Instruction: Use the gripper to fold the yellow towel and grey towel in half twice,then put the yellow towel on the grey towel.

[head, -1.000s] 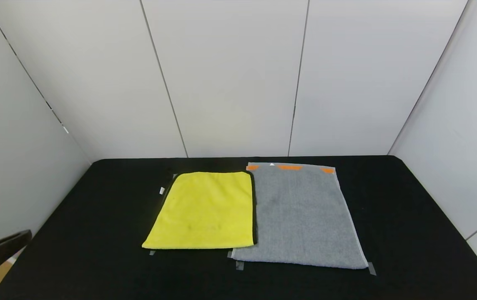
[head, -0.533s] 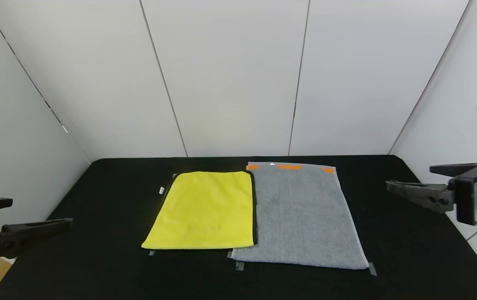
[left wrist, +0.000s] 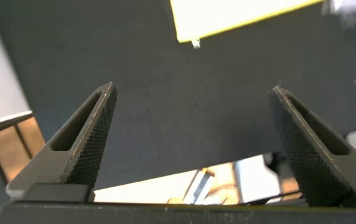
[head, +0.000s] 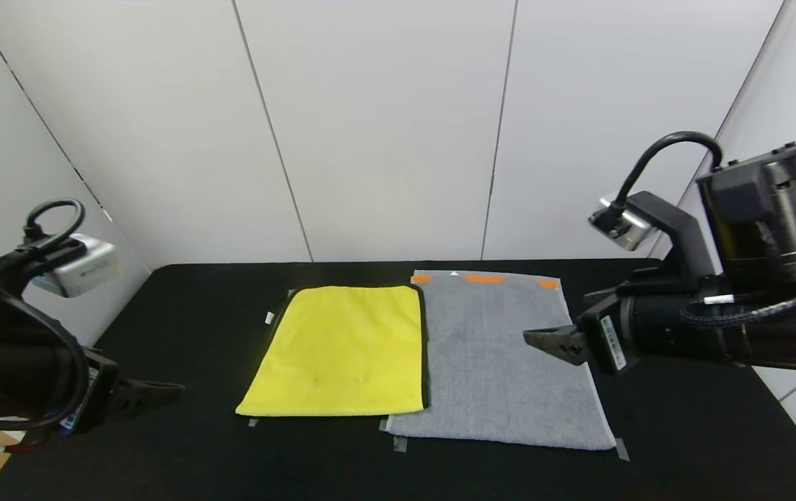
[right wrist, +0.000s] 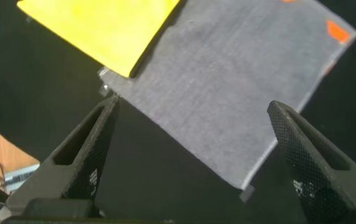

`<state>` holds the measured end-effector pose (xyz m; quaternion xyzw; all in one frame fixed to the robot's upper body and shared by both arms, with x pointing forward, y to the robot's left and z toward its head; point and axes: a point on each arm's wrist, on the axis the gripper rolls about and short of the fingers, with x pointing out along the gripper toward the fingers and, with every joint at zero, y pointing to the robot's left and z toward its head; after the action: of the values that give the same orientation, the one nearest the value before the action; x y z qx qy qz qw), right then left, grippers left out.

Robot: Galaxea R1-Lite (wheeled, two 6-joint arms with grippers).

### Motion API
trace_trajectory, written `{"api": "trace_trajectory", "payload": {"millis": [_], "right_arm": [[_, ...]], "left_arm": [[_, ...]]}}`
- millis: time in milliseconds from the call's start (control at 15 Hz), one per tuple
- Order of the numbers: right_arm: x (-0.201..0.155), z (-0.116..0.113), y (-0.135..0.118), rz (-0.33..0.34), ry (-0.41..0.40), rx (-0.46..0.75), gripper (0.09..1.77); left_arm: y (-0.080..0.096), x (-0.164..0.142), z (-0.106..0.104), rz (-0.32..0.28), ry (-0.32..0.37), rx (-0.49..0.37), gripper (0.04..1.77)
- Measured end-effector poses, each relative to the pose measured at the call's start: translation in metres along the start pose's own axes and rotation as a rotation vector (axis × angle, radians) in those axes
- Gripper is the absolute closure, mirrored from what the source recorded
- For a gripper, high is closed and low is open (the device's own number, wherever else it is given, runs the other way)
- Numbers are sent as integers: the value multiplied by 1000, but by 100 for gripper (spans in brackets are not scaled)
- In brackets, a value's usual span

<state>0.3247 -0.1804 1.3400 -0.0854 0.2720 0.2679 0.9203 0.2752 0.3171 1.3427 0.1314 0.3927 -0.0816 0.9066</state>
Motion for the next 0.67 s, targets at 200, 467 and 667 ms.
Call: {"api": "trace_trajectory", "payload": {"millis": [200, 467, 667], "right_arm": [[29, -1, 17, 42, 55, -33, 15], [64, -9, 37, 55, 130, -71, 15], [86, -19, 54, 61, 183, -105, 15]], "left_arm": [[-2, 26, 2, -29, 83, 67, 9], [-4, 62, 4, -62, 192, 83, 9], [-4, 89, 5, -81, 261, 84, 9]]}}
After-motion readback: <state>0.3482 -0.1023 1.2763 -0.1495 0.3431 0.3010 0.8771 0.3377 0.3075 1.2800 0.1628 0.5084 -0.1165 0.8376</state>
